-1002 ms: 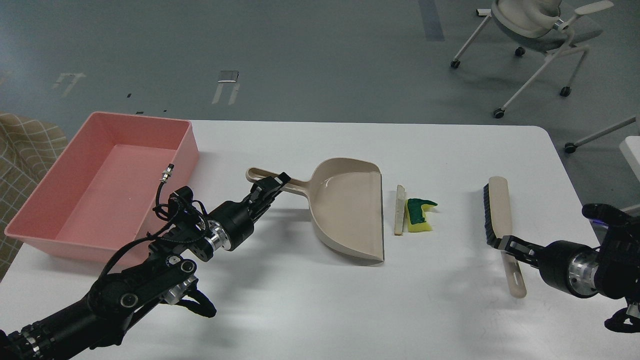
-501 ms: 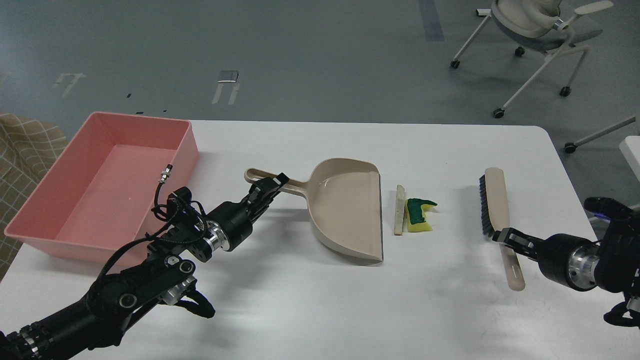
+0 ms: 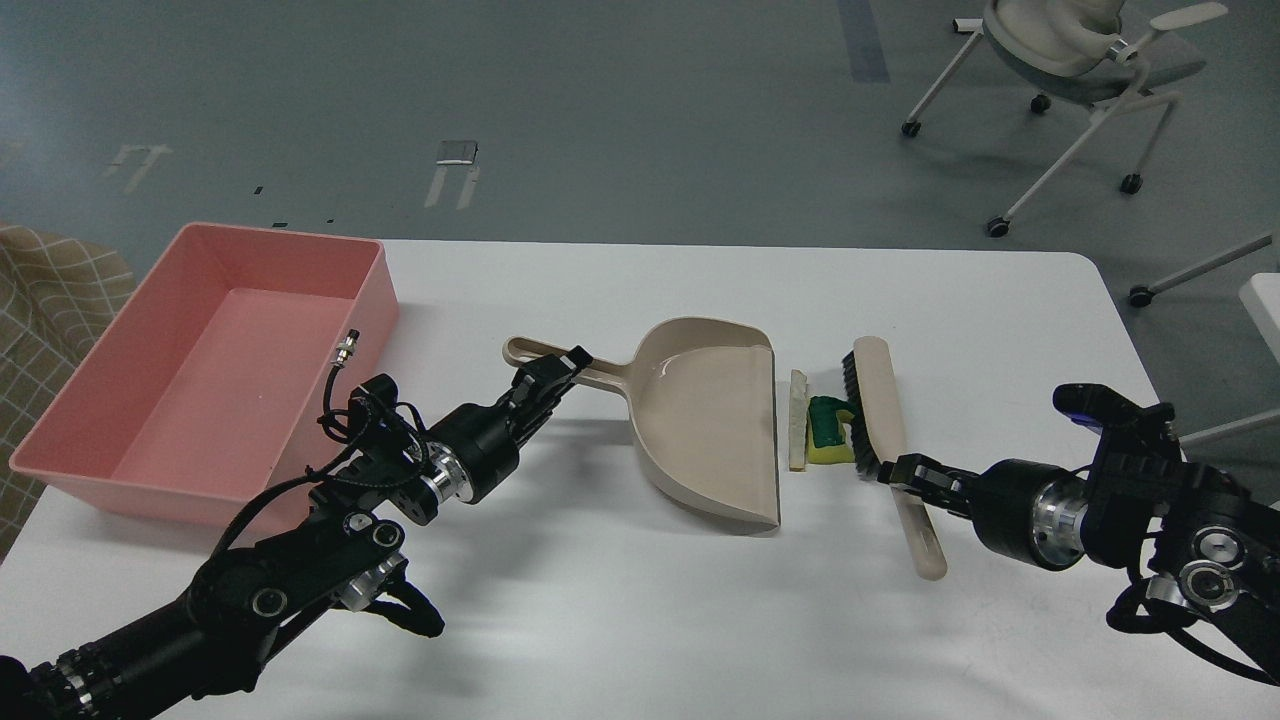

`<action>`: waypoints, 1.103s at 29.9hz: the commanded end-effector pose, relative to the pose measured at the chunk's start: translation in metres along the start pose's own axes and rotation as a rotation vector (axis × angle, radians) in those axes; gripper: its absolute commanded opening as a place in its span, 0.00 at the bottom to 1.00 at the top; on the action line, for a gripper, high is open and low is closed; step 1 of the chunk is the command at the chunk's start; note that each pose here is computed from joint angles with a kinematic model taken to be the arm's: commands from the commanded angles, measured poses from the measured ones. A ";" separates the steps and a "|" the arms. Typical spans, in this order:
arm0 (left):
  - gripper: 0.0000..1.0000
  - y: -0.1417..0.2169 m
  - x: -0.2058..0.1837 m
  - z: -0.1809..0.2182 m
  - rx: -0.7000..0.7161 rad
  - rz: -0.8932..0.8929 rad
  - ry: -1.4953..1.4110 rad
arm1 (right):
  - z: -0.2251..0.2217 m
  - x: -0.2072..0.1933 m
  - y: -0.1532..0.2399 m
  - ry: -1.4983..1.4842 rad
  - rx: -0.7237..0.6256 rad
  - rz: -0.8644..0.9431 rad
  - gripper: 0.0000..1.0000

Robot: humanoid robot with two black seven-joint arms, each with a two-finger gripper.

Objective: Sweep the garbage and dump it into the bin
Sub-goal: 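Sweep the sponge and stick into the dustpan with the brush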

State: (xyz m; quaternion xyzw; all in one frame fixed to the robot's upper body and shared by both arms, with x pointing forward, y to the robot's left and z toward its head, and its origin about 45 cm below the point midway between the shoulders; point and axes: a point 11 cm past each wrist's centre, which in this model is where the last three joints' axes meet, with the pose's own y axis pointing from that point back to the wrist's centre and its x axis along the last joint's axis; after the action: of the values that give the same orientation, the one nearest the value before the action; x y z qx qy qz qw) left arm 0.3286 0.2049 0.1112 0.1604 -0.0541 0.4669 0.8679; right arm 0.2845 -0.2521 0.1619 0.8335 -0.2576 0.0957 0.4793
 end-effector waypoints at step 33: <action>0.06 0.002 0.010 0.005 -0.039 0.026 0.011 | -0.016 0.048 0.026 -0.055 0.076 0.083 0.09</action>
State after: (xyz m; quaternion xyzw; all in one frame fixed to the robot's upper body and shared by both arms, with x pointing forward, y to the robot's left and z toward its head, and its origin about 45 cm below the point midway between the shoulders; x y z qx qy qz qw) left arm 0.3328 0.2110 0.1181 0.1426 -0.0599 0.4759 0.8658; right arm 0.3108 -0.2472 0.2038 0.8524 -0.2887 0.1011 0.4240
